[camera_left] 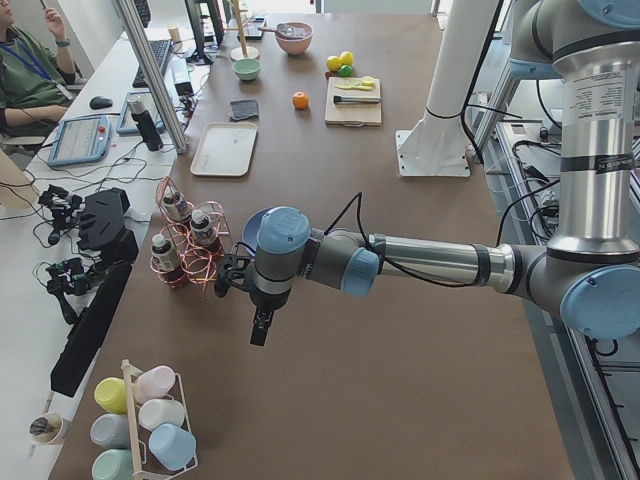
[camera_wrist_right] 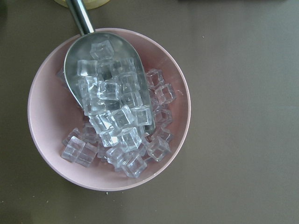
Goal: Pick orange to plate
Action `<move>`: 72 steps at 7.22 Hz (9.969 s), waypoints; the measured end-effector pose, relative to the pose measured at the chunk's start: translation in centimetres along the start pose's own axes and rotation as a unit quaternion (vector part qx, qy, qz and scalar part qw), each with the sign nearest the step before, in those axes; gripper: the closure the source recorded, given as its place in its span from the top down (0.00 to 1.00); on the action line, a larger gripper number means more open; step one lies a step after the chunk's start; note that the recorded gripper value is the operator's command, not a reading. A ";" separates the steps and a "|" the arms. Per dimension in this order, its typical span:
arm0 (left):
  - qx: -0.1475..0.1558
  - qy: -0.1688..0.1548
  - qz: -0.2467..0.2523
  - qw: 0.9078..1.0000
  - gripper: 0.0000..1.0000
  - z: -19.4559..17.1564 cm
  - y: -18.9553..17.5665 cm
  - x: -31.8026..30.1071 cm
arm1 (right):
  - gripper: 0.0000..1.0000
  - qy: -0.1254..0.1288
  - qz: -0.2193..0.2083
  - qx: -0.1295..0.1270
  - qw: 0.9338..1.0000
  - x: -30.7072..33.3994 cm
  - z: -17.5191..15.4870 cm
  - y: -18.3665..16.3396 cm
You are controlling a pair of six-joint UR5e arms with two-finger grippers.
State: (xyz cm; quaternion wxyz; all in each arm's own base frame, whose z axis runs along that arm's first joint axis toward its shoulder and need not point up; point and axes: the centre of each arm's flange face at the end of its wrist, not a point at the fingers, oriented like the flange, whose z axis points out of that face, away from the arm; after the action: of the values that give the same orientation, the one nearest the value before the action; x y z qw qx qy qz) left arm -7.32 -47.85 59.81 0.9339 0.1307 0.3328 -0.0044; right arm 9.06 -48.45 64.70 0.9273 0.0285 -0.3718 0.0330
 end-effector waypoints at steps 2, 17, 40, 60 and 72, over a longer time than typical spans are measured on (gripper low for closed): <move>-0.001 0.000 -0.001 1.000 0.98 0.1 0.1 -0.1 | 1.00 0.000 -0.001 0.000 1.000 0.0 0.0 0.0; -0.003 0.001 -0.003 1.000 0.98 0.4 0.0 -0.2 | 1.00 0.000 0.001 -0.001 1.000 0.0 0.1 0.1; 0.066 0.068 0.068 0.993 0.98 7.4 -5.3 6.7 | 1.00 -0.024 0.001 0.001 1.000 -5.0 -0.2 -2.8; 0.051 0.184 -0.079 0.978 0.00 18.2 -2.0 27.8 | 1.00 -0.063 0.053 0.025 0.996 -24.3 0.1 -5.4; 0.054 0.163 -0.203 0.964 0.00 9.7 3.5 68.8 | 1.00 -0.048 0.032 0.045 0.997 -52.2 7.9 -1.5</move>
State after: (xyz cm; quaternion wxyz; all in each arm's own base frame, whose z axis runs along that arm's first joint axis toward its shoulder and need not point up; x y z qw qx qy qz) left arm 52.63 -41.43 25.04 0.8382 0.1097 0.4990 -0.1906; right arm -33.91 -52.65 34.22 0.9047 0.0597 -0.4146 0.0782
